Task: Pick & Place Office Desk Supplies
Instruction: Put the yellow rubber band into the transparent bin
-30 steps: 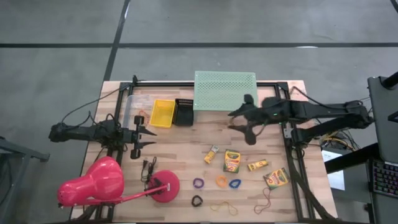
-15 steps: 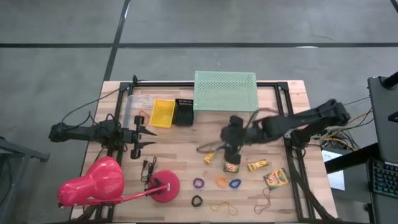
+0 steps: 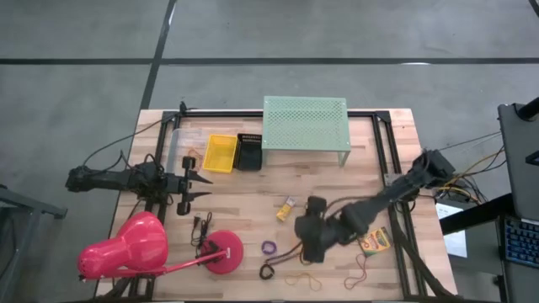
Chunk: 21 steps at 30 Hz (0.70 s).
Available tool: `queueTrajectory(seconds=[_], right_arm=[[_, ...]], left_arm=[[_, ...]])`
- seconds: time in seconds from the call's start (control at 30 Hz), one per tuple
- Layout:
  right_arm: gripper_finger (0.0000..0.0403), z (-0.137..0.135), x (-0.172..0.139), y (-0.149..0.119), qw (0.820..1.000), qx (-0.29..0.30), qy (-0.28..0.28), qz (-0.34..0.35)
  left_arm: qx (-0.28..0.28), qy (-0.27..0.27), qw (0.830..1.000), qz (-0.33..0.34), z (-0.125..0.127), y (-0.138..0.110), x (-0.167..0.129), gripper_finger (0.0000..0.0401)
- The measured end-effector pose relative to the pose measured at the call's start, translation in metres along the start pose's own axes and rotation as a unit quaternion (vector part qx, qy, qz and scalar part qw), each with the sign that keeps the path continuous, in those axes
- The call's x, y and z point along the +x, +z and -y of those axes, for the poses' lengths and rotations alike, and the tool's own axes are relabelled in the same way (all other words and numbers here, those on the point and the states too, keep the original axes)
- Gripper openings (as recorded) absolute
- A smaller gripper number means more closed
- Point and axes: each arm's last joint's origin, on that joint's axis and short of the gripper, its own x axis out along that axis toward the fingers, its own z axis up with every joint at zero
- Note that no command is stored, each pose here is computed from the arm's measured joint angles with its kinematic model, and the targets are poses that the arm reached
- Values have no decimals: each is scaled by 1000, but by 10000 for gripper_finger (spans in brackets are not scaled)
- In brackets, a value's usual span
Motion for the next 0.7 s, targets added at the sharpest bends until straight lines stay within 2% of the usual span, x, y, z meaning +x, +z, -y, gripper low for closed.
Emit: queueTrajectory(seconds=[0.23, 0.37, 0.57, 0.7], right_arm=[[238, -32, 16, -23, 991, 134, -1, -24], [238, -45, 20, -35, 984, 176, -2, -36], [238, -54, 17, -43, 979, 197, 14, -52], [238, -55, 17, -44, 987, 152, 18, -55]], left_arm=[[0, 0, 1000, 0, 0, 0, 0, 149], [0, 0, 1000, 0, 0, 0, 0, 149], [1, 0, 1000, 0, 0, 0, 0, 149], [1, 0, 1000, 0, 0, 0, 0, 149]])
